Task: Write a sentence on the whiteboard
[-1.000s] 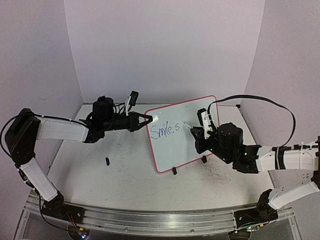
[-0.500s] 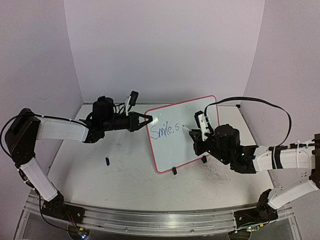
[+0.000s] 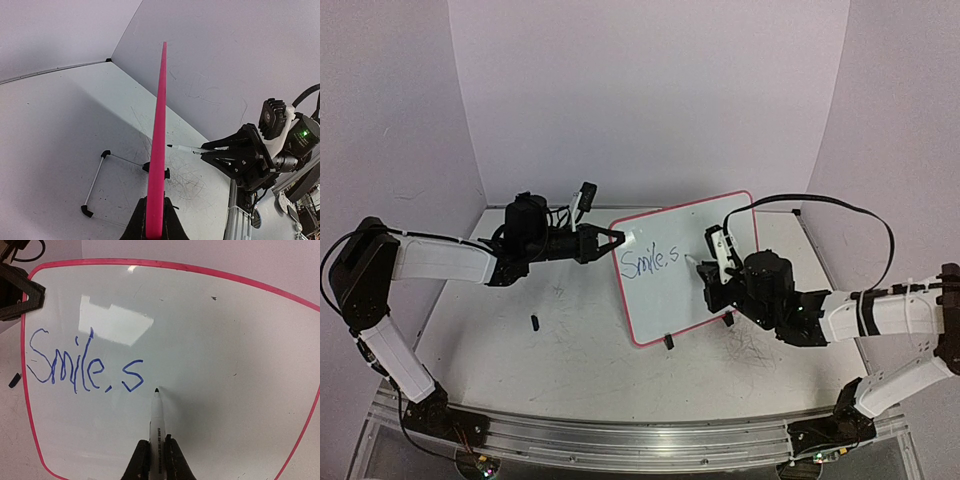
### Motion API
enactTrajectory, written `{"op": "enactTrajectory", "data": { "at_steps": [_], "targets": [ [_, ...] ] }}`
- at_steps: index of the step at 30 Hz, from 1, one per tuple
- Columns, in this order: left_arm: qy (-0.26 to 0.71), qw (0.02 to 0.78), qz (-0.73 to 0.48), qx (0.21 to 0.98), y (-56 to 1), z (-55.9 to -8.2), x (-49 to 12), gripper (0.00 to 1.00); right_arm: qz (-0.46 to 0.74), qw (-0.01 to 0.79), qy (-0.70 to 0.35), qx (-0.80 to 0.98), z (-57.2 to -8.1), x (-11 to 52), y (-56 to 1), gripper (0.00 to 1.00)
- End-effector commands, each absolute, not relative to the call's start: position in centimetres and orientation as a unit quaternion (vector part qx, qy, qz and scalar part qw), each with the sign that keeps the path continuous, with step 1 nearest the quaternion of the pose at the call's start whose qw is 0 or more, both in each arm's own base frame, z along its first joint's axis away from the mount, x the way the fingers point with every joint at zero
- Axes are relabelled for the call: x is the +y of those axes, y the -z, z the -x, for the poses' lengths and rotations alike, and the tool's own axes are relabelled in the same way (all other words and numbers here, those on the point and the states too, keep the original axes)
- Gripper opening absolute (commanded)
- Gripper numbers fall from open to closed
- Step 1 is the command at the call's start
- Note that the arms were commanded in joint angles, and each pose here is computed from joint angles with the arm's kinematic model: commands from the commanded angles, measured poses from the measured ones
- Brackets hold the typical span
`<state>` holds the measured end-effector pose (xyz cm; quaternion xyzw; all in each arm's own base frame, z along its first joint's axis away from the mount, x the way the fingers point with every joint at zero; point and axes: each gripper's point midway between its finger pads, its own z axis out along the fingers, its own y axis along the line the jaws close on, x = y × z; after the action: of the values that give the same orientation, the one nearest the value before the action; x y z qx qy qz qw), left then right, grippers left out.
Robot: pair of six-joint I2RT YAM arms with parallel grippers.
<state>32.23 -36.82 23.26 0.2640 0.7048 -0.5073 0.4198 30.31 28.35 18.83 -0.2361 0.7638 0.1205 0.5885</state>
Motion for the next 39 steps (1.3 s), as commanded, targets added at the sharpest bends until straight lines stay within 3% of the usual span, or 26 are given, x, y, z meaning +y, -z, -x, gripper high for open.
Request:
{"op": "enactTrajectory", "data": {
  "at_steps": [1, 16, 39],
  "targets": [
    [0.477, 0.391, -0.279, 0.736, -20.2, -31.5, -36.4, 0.0, 0.22, 0.619, -0.137, 0.741, -31.0, 29.4, -21.9, 0.0],
    [0.478, 0.387, -0.282, 0.736, -19.9, -31.4, -36.5, 0.0, 0.223, 0.62, -0.143, 0.738, -31.6, 30.5, -22.2, 0.0],
    [0.479, 0.389, -0.285, 0.734, -20.1, -31.3, -36.6, 0.0, 0.207, 0.573, -0.134, 0.782, -30.3, 29.5, -18.0, 0.0]
  ]
}}
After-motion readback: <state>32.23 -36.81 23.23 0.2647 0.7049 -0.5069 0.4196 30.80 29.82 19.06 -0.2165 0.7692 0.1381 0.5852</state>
